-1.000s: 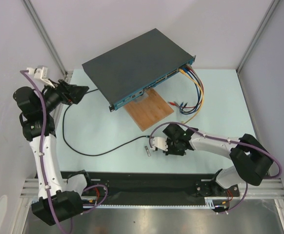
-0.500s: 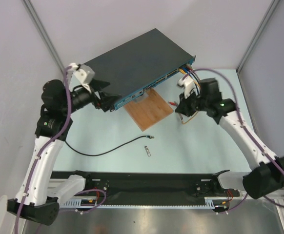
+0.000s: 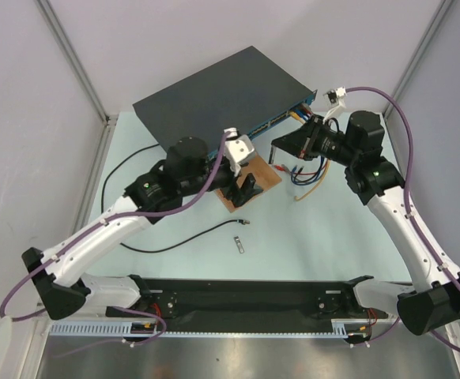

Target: Insert the plug into the switch port

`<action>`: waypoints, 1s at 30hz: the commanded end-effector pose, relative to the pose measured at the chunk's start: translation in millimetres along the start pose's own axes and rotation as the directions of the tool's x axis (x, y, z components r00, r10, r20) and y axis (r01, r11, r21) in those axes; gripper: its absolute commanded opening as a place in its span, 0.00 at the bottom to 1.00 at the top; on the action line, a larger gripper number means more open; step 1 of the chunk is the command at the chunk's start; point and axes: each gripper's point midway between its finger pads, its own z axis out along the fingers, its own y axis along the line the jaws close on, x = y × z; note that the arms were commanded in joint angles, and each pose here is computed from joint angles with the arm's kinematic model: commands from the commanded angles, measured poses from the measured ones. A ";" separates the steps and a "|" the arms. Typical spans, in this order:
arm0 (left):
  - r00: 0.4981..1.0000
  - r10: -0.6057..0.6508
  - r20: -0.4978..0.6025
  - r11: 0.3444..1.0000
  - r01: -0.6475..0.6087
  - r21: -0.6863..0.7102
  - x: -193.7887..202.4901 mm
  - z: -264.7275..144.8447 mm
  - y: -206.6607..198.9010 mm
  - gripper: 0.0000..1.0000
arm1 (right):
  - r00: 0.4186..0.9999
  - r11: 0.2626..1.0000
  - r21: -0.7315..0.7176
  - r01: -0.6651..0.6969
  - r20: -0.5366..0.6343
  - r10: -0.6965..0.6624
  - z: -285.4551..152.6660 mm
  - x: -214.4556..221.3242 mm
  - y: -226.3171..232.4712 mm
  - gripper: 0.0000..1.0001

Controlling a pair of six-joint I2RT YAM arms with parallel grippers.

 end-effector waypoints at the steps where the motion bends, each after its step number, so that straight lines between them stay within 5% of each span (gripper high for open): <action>1: 0.997 0.018 0.073 0.994 -0.010 -0.109 -34.8 0.2 11.7 0.82 | 0.995 0.995 -0.070 -0.071 0.068 0.076 4.1 -16.6 24.6 0.00; 16: 0.997 -0.024 0.075 0.978 0.039 -0.204 -41.8 31.6 26.4 0.67 | 0.999 0.991 -0.128 -0.032 0.028 0.036 9.4 4.4 41.3 0.00; 20: 0.996 -0.029 0.079 0.977 0.045 -0.210 -37.9 32.8 26.9 0.47 | 1.000 0.991 -0.137 -0.015 0.015 0.018 9.0 9.6 43.1 0.00; 24: 0.997 -0.032 0.071 0.976 0.046 -0.214 -35.0 29.4 30.1 0.09 | 1.000 0.991 -0.137 0.002 0.016 0.000 7.5 9.1 44.5 0.00; 25: 0.997 -0.044 0.064 0.978 0.056 -0.202 -32.8 28.5 29.4 0.03 | 1.000 0.991 -0.134 0.016 0.013 -0.014 7.6 9.9 43.0 0.06; 26: 0.996 -0.056 0.064 0.979 0.067 -0.191 -31.8 26.6 32.6 0.00 | 1.000 0.990 -0.136 0.028 0.012 -0.027 6.2 9.7 43.7 0.26; 30: 0.991 -0.117 0.059 0.989 0.121 -0.082 -26.5 14.3 27.6 0.00 | 0.982 0.975 -0.109 0.191 0.021 -0.190 -5.4 2.0 33.4 0.66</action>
